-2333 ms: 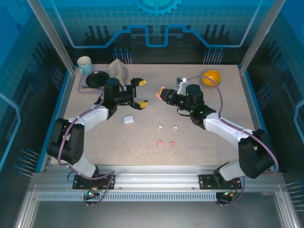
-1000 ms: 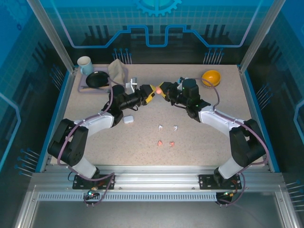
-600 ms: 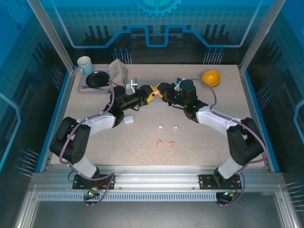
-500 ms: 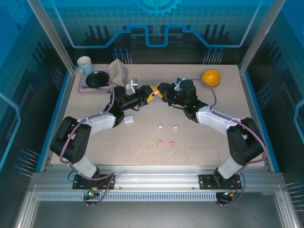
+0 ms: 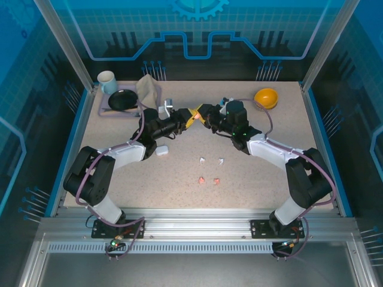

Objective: Insert the wireless bluetooth earbuds into the charging case

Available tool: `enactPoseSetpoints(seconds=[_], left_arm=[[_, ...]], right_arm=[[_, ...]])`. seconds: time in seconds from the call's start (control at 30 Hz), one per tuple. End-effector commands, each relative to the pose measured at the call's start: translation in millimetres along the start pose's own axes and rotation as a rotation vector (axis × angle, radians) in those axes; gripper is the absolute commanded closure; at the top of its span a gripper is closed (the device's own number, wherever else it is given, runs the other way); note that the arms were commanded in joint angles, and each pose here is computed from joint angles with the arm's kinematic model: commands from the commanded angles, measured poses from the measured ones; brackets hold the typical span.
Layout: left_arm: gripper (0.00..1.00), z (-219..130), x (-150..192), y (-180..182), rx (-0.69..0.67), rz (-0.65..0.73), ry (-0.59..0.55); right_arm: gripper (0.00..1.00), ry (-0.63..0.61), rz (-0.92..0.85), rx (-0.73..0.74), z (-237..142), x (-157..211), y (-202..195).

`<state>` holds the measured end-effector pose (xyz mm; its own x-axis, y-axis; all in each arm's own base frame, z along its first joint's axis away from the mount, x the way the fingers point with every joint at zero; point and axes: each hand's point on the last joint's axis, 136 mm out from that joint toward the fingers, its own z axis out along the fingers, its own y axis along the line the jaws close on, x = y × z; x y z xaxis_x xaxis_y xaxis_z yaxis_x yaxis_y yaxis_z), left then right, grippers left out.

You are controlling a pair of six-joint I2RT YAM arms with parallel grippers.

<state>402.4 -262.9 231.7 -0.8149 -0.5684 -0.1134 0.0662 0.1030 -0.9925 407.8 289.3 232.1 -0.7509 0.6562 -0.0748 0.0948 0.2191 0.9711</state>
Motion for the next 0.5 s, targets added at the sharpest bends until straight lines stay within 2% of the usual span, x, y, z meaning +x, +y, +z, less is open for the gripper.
enactPoseSetpoints(seconds=[0.0,0.13,0.27,0.47], left_arm=[[0.83,2,0,-15,0.021,0.052,-0.002],[0.90,0,2,-16,0.013,0.057,0.003],[0.93,0,3,-16,0.011,0.058,0.009],[0.95,-1,5,-14,0.003,0.059,0.019]], right_arm=[[0.80,0.031,-0.035,-0.017,-5,10,10],[0.71,0.009,-0.041,-0.018,-8,2,14],[0.58,-0.018,-0.038,-0.015,-13,-9,16],[0.55,-0.056,-0.040,-0.007,-22,-26,15]])
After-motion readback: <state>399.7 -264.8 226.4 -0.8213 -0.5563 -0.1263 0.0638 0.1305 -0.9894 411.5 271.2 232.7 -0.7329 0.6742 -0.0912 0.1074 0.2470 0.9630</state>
